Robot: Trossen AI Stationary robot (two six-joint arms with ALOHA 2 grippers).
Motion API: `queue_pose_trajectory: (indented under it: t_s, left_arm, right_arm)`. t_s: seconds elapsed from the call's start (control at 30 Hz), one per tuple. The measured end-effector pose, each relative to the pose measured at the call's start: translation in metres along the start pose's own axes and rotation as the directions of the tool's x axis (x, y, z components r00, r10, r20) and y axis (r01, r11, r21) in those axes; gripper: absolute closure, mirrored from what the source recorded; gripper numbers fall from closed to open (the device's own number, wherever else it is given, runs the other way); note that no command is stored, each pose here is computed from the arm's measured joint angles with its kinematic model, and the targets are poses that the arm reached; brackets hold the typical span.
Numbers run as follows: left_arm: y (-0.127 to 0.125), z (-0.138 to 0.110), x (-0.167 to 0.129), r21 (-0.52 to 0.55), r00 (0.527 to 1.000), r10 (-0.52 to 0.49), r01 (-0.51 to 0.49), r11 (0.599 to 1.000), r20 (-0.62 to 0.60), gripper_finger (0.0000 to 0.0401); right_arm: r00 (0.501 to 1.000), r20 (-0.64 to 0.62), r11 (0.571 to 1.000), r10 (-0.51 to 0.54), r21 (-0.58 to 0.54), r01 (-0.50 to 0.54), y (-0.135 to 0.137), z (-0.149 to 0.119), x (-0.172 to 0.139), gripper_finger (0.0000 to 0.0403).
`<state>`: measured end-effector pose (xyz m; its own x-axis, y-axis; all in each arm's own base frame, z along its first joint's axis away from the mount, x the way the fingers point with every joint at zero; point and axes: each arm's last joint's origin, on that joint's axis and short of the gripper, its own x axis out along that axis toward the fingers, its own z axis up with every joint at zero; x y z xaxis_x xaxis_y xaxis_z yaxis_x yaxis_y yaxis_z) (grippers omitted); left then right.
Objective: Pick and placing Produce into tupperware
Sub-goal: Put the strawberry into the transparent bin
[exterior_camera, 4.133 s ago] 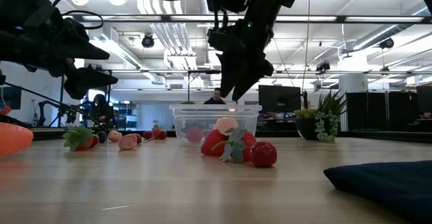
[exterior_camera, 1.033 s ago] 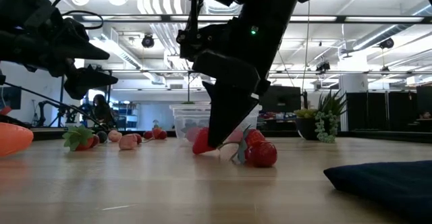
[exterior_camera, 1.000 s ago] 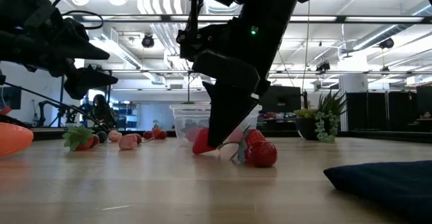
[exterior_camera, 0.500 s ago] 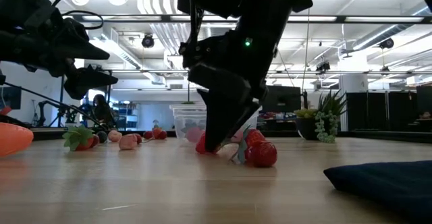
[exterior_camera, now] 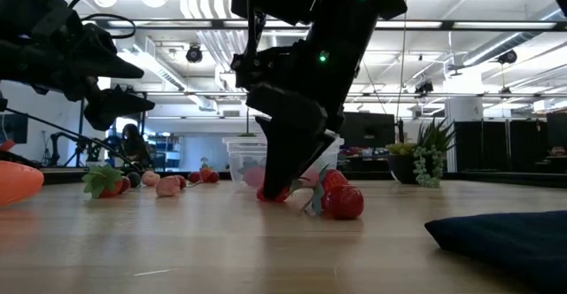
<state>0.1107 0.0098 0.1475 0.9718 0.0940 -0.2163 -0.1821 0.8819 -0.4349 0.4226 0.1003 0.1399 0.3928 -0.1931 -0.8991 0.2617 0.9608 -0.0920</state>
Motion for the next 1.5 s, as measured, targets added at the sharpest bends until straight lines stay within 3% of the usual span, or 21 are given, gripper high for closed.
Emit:
queue_pose_trajectory:
  t_s: [0.7, 0.87, 1.0, 1.17, 1.33, 1.5]
  left_arm:
    - [0.0, 0.0, 0.0, 0.0, 1.0, 0.001, -0.001, 1.0, 0.0, 0.0095]
    - [0.0, 0.0, 0.0, 0.0, 1.0, 0.0, 0.0, 1.0, 0.0, 0.0095]
    - [0.0, 0.0, 0.0, 0.0, 1.0, 0.0, 0.0, 1.0, 0.0, 0.0095]
    - [0.0, 0.0, 0.0, 0.0, 1.0, 0.0, 0.0, 1.0, 0.0, 0.0095]
    - [0.0, 0.0, 0.0, 0.0, 1.0, 0.001, -0.001, 1.0, 0.0, 0.0095]
    - [0.0, 0.0, 0.0, 0.0, 1.0, 0.0, 0.0, 1.0, 0.0, 0.0095]
  right_arm:
    - [1.0, 0.014, 1.0, 0.0, 0.02, 0.0, -0.006, 0.006, 0.001, 0.0262]
    - [0.998, 0.062, 0.999, 0.015, 0.048, -0.018, -0.004, 0.018, -0.012, 0.027]
    - [0.988, 0.151, 0.994, -0.043, 0.11, 0.026, -0.008, 0.036, -0.036, 0.027]
    - [0.958, 0.206, 0.966, -0.201, 0.207, 0.158, -0.034, 0.064, -0.067, 0.0275]
    - [0.94, 0.142, 0.923, -0.31, 0.283, 0.262, -0.082, 0.082, -0.074, 0.0279]
    - [0.987, 0.01, 0.928, -0.161, 0.342, 0.148, -0.134, 0.085, -0.055, 0.0267]
